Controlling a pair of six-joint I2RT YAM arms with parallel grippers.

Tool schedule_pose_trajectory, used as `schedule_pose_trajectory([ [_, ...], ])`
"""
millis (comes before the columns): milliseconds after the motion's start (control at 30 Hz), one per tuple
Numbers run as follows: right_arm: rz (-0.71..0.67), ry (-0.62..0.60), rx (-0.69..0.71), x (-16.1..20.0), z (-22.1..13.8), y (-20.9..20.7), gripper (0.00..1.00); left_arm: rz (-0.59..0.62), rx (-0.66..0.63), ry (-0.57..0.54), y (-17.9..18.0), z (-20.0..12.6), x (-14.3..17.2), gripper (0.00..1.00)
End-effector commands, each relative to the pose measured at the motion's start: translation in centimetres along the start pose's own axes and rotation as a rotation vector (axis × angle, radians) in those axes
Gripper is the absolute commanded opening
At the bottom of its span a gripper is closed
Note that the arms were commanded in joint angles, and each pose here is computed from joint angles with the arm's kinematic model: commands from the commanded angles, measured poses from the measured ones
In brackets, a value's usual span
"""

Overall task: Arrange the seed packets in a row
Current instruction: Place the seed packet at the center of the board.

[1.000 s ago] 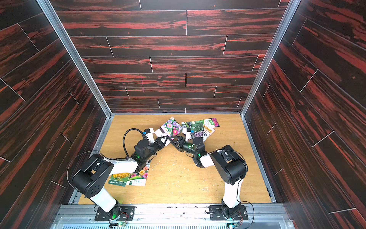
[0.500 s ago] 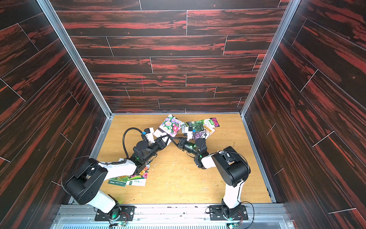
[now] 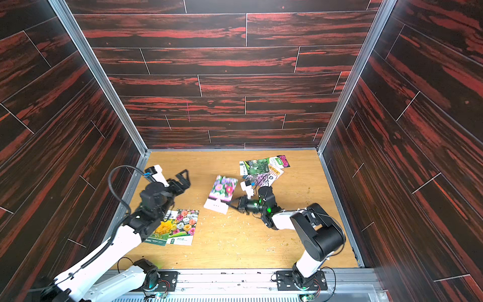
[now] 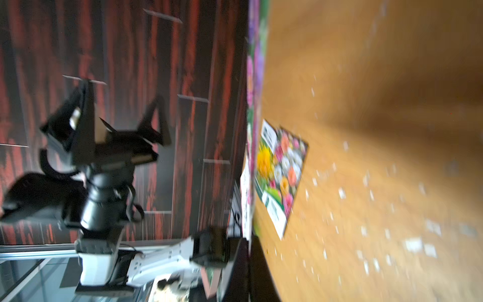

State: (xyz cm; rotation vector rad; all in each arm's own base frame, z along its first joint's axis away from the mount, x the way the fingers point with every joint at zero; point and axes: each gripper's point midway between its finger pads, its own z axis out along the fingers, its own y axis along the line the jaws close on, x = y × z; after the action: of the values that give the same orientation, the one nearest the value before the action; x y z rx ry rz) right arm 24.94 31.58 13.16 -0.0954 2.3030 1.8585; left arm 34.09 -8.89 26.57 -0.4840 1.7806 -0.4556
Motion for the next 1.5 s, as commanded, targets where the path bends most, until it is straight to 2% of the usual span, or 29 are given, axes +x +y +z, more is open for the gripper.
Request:
schedule_pose_trajectory([
  [0,0.083,0.22,0.059,5.8,-0.7,-1.6,0.0,0.104,-0.148,0.095,3.3,-0.9,1.7,1.0],
  [100,0.074,0.338,0.123,9.0,-0.8,-2.1,0.0,0.102,-0.149,0.1,3.5,-0.7,2.0,1.0],
  [200,0.059,0.386,0.18,10.8,-0.3,-2.8,0.0,0.09,-0.151,0.108,3.7,-0.2,2.7,1.0],
  [433,0.095,0.375,0.187,11.7,2.8,-4.5,0.0,0.079,-0.132,0.15,3.6,0.6,4.1,1.0],
  [700,0.101,0.344,0.25,11.6,5.6,-6.1,0.0,0.085,-0.134,0.142,4.0,0.1,4.1,1.0],
  [967,0.09,0.23,0.305,9.8,5.8,-6.2,0.0,0.079,-0.126,0.148,3.8,0.0,4.1,1.0],
  [1267,0.081,0.247,0.311,9.8,7.3,-5.8,0.0,0.08,-0.12,0.153,3.6,-0.2,4.0,1.0],
  [1467,0.083,0.252,0.335,10.0,7.0,-6.0,0.0,0.081,-0.12,0.151,3.6,-0.2,3.9,1.0],
])
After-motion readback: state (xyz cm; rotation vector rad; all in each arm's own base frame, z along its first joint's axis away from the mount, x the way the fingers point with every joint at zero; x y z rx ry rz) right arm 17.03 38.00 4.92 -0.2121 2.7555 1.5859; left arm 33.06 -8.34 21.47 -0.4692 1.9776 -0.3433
